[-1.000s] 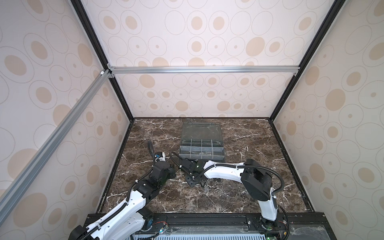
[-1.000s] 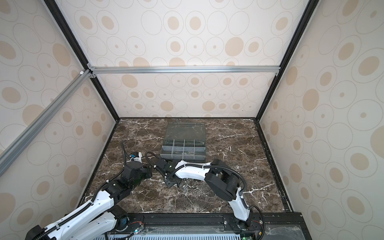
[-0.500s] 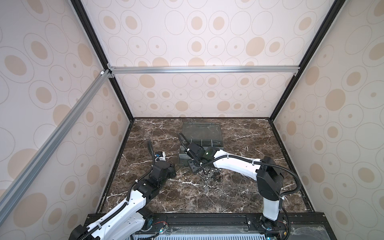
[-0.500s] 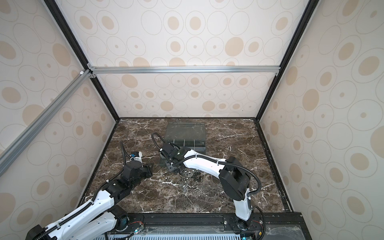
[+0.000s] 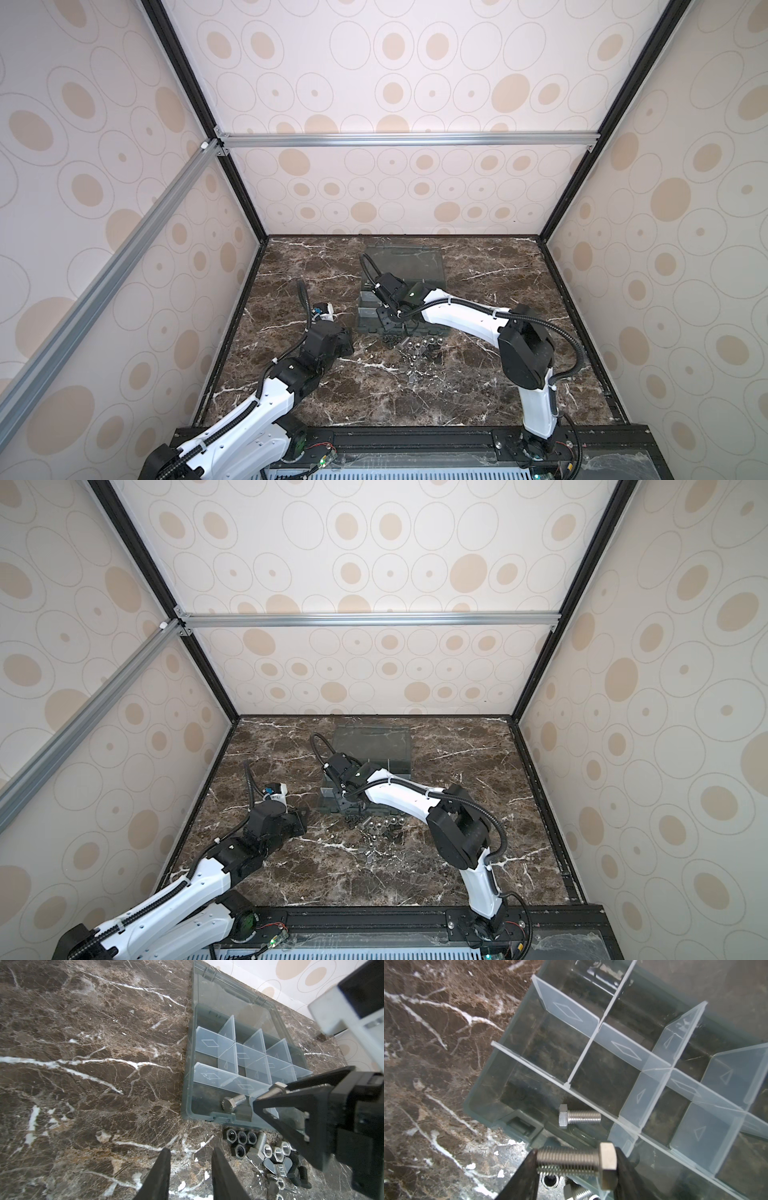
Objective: Sort the screws and nuts into containers
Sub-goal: 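Lift the bolt with the right gripper and release it into the organizer compartment, then move the right gripper back over the pile while the left approaches a steel bolt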
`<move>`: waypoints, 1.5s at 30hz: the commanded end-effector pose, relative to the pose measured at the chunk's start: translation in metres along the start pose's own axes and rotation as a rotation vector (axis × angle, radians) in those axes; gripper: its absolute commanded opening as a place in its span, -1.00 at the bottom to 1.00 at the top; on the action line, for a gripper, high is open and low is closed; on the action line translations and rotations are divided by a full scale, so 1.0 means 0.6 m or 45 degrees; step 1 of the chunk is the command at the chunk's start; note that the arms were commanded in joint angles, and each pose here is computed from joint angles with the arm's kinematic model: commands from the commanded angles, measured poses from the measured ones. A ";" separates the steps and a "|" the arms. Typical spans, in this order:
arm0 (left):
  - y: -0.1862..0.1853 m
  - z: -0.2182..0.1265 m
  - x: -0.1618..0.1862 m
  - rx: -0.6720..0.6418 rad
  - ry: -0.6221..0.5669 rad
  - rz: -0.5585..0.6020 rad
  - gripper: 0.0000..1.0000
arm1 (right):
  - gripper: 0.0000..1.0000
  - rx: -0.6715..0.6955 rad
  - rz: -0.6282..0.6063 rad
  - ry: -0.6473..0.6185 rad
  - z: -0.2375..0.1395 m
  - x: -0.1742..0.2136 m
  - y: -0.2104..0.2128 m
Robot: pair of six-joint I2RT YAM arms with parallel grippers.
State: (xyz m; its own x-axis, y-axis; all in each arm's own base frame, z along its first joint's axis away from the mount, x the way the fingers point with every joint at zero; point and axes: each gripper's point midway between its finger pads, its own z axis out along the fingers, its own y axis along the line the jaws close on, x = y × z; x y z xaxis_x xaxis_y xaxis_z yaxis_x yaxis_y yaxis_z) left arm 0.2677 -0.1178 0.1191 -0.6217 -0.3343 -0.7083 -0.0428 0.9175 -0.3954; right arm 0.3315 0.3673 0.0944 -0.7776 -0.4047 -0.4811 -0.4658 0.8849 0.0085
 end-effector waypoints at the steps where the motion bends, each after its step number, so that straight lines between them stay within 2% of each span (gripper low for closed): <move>1: -0.015 0.001 -0.020 0.028 -0.027 -0.006 -0.32 | 0.15 -0.005 0.018 -0.012 -0.007 -0.011 0.001; 5: -0.016 0.005 -0.019 0.023 -0.016 0.004 -0.31 | 0.38 0.001 0.030 -0.005 -0.008 -0.008 0.000; 8: -0.017 0.009 -0.017 0.022 -0.007 0.006 -0.31 | 0.44 0.001 0.038 -0.006 -0.011 -0.009 -0.001; 15: -0.033 0.014 -0.017 0.072 0.011 0.040 -0.29 | 0.48 0.003 0.051 -0.036 -0.033 -0.012 -0.007; 26: -0.086 0.024 -0.014 0.224 0.098 0.252 -0.27 | 0.50 -0.048 0.141 -0.145 -0.097 -0.009 -0.027; 32: -0.108 0.016 -0.017 0.296 0.110 0.262 -0.27 | 0.50 -0.058 0.240 -0.141 -0.121 0.034 -0.052; 37: -0.121 0.016 -0.011 0.329 0.100 0.286 -0.28 | 0.51 -0.004 0.239 -0.111 -0.123 0.077 -0.083; 45: -0.151 0.021 0.010 0.363 0.137 0.371 -0.29 | 0.51 0.065 0.303 -0.128 -0.154 0.106 -0.124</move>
State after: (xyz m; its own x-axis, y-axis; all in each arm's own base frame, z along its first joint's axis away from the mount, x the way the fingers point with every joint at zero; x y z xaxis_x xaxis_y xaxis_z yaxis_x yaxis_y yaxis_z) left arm 0.2713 -0.1924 0.1260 -0.6947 -0.0551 -0.7172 0.3014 0.8830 -0.3598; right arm 0.2795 0.2702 0.1353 -0.8192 -0.1977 -0.5384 -0.2973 0.9491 0.1038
